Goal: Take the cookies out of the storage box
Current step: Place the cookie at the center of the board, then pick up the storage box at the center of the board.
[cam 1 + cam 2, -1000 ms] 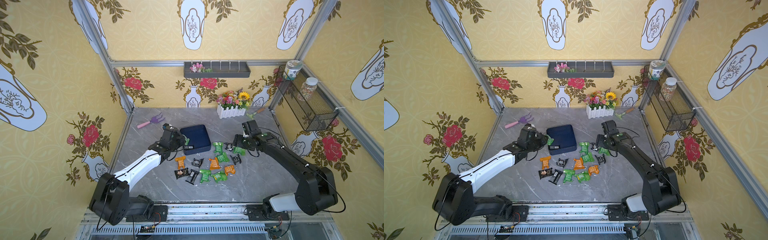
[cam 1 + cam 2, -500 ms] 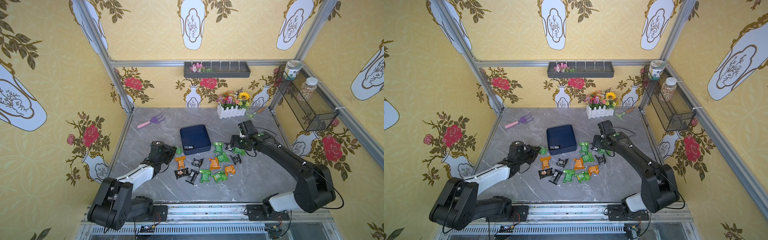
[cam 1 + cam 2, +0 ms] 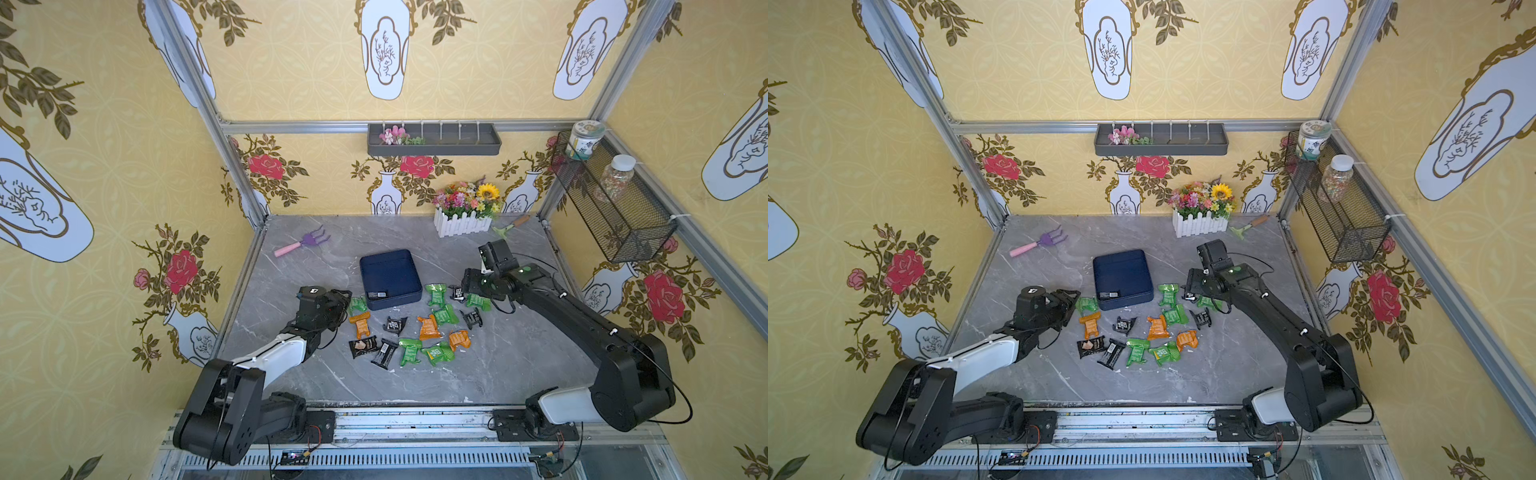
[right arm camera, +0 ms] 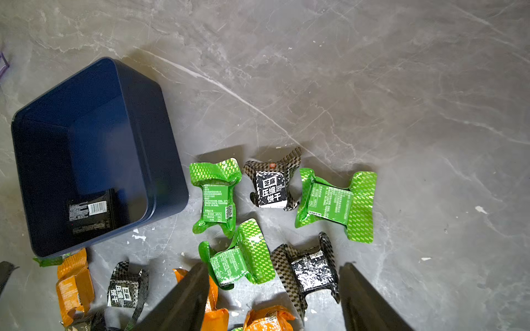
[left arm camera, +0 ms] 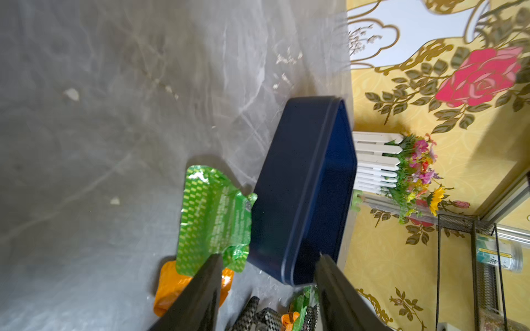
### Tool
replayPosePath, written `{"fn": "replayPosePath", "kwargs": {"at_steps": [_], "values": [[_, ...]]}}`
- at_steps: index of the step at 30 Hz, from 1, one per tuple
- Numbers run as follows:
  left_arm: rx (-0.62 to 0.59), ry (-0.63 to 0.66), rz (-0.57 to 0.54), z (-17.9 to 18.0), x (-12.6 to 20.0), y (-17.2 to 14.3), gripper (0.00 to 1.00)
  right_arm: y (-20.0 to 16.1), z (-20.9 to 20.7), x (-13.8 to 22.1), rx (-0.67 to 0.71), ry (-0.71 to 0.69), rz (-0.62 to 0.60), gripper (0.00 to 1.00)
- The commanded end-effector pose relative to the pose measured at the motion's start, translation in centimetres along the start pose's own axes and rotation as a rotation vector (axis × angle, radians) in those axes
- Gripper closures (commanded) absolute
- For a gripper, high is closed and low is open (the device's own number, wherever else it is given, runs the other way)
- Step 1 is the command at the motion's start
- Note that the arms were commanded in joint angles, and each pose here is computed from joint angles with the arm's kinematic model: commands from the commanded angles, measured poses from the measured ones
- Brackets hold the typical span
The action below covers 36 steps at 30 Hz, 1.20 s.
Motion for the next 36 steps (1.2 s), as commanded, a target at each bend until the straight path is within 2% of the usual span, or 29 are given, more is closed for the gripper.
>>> {"fn": "replayPosePath", "kwargs": {"at_steps": [1, 3, 8, 12, 18, 23, 29, 31, 33, 36], "values": [[-0.106, 0.079, -0.072, -0.5, 1.2, 0.8, 0.43, 0.3, 0.2, 0.2, -0.004, 0.001, -0.013, 0.25], [-0.184, 0.057, -0.058, -2.2, 1.3, 1.0, 0.42, 0.3, 0.7, 0.0, 0.005, 0.016, -0.012, 0.25], [-0.329, 0.082, 0.107, -5.0, -1.3, 0.6, 0.39, 0.3, 2.2, -0.7, 0.031, 0.038, 0.003, 0.25], [-0.371, 0.087, 0.171, -6.3, -3.8, 0.4, 0.35, 0.1, 2.8, -0.9, 0.042, 0.05, 0.013, 0.25], [-0.381, 0.139, 0.209, -6.5, -7.5, 0.4, 0.35, -0.4, 4.0, -1.4, 0.057, 0.073, 0.033, 0.26], [-0.433, 0.272, 0.172, -6.0, -9.9, 0.6, 0.43, -0.4, 5.3, -1.3, 0.063, 0.11, 0.007, 0.26], [-0.486, 0.334, 0.138, -5.7, -11.4, 0.2, 0.56, -0.7, 6.9, -1.5, 0.065, 0.154, -0.014, 0.27], [-0.51, 0.356, 0.133, -5.7, -11.9, 0.0, 0.62, -0.7, 7.0, -1.8, 0.068, 0.153, -0.007, 0.27], [-0.529, 0.381, 0.12, -5.9, -12.2, -0.2, 0.73, -0.8, 7.1, -2.0, 0.073, 0.153, 0.0, 0.27], [-0.557, 0.393, 0.094, -6.5, -12.5, -0.5, 0.77, -0.8, 7.0, -2.0, 0.074, 0.146, 0.001, 0.27]]}}
Point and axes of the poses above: each gripper's point midway between its finger pads, its own x axis back along the fingers, its own z axis along the line the jaws close on, y = z × x, the point moved 8 cm from there along x, back along the fingers, and after that the axes turned 4 degrees about x, right-handed, at the moved point
